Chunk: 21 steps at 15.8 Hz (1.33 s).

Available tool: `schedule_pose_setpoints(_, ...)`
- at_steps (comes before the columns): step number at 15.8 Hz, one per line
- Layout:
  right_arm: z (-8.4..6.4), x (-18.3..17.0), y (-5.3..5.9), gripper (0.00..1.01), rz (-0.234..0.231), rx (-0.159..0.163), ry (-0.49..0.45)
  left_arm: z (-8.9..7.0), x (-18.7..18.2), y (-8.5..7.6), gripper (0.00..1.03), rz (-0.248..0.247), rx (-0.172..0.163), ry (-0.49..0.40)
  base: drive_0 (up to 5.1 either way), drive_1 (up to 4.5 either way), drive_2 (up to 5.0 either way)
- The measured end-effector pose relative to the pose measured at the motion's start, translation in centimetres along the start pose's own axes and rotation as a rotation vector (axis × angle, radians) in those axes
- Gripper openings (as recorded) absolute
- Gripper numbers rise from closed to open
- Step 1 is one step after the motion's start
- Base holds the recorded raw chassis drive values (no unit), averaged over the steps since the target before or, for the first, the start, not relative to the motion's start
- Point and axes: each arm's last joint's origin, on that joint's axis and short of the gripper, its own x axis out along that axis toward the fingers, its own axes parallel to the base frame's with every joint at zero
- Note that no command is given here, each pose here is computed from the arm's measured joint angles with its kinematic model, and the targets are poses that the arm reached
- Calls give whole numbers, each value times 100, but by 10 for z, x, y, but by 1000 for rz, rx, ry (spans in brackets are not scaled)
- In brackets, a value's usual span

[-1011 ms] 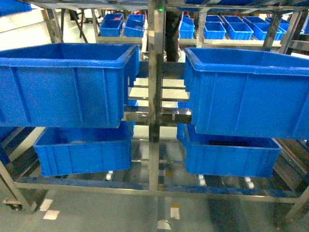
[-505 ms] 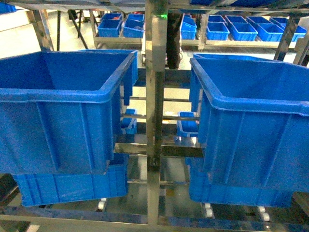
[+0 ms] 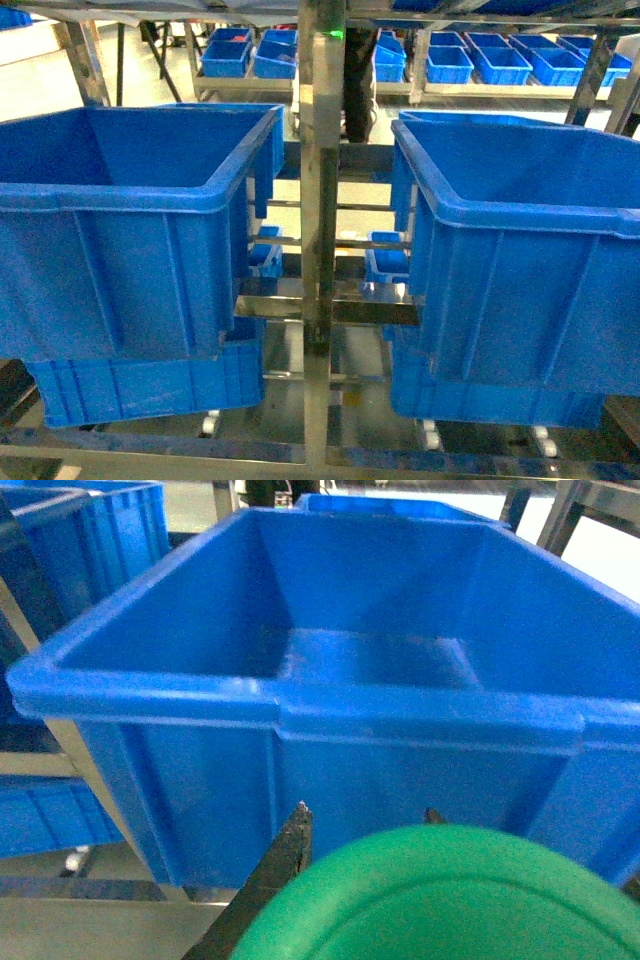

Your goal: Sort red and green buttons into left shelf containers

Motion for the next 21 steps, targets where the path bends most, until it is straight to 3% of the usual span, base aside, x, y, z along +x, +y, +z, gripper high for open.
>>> schedule_pose_setpoints(2, 22, 25, 11, 26, 8, 21, 8, 0, 0, 0, 27, 0, 0, 0, 0, 0, 0)
schedule_pose_setpoints(4, 29, 64, 17, 26, -16, 24, 42, 0, 0, 0, 27, 0, 0, 0, 0, 0, 0)
schedule_pose_setpoints(6, 39, 97, 26, 26, -72, 12, 39, 0, 0, 0, 27, 0, 0, 1, 0, 0, 0)
schedule_pose_setpoints(9, 67, 135, 53, 26, -77, -15, 1, 0, 0, 0, 27, 0, 0, 1, 0, 0, 0)
schedule_pose_setpoints(13, 67, 168, 62, 26, -112, -27, 60, 0, 0, 0, 27, 0, 0, 1, 0, 0, 0)
schedule_pose_setpoints(15, 65, 181, 61, 26, -133, -26, 98, 0, 0, 0, 27, 0, 0, 0, 0, 0, 0)
schedule_pose_setpoints(17, 68, 182, 54, 43, -171, 8, 49, 0, 0, 0, 27, -1, 0, 1, 0, 0, 0)
schedule_pose_setpoints(19, 74, 147, 47, 65, -190, -7, -66, 0, 0, 0, 27, 1, 0, 0, 0, 0, 0)
schedule_pose_setpoints(21, 77, 105, 43, 84, -175, -3, -155, 0, 0, 0, 27, 1, 0, 0, 0, 0, 0)
